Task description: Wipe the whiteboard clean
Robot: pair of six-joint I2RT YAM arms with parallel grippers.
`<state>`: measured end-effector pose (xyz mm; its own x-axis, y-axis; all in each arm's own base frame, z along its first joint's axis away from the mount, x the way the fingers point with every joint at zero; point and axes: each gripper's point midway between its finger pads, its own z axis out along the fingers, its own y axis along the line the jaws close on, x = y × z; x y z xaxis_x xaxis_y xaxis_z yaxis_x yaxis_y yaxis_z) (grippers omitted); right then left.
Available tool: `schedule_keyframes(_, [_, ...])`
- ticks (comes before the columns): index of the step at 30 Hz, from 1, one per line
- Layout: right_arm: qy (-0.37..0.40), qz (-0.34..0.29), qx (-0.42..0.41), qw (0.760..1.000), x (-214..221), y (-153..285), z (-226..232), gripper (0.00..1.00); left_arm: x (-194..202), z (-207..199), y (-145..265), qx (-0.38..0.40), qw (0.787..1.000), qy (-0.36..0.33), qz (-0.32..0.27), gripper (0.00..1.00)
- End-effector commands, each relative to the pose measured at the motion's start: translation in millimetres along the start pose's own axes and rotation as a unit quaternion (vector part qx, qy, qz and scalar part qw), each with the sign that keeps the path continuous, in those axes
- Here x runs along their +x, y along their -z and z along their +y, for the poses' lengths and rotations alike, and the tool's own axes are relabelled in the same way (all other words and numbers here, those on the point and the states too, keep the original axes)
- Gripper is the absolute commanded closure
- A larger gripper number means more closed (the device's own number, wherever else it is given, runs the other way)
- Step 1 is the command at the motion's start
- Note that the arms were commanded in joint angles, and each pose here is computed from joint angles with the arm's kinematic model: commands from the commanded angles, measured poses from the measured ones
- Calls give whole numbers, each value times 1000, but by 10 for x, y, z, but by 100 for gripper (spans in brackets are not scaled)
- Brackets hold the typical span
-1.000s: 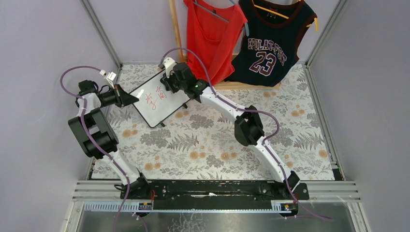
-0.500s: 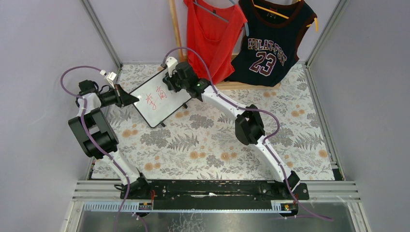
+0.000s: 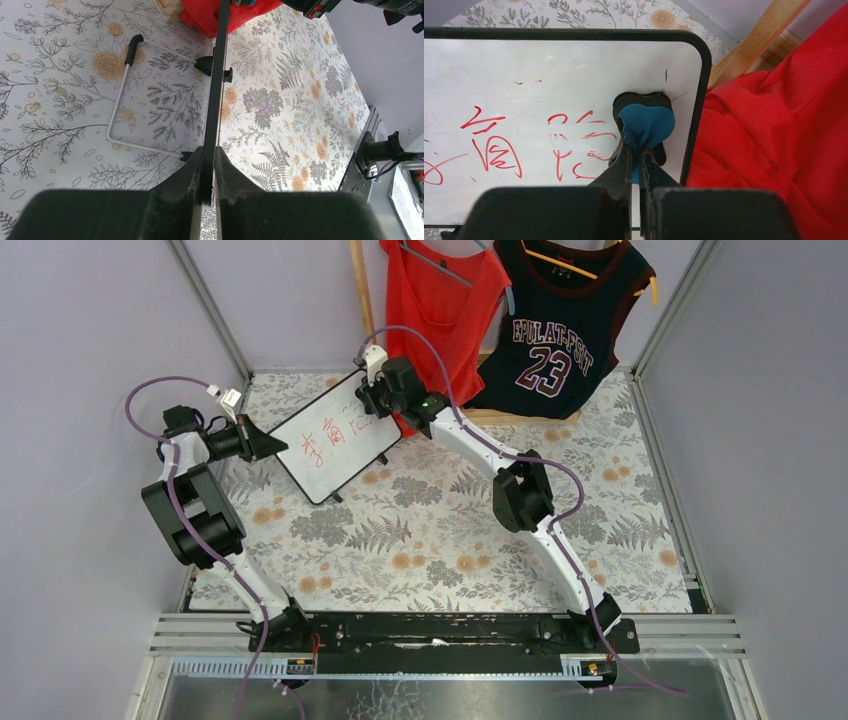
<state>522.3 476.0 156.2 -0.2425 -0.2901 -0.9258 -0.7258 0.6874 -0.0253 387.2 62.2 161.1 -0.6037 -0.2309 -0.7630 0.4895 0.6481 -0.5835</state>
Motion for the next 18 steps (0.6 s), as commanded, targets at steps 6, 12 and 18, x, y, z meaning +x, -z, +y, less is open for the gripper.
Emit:
schedule_keyframes(6, [12, -33, -39, 999, -275, 39, 491, 100, 124, 86, -2, -25, 999, 0, 22, 100])
schedule_keyframes(12, [21, -37, -67, 997, -299, 45, 855, 100, 123, 80, 0, -24, 999, 0, 22, 100])
schedule_keyframes(18, [36, -34, -58, 997, -244, 10, 878, 100, 144, 69, -3, -22, 1000, 3, 22, 100])
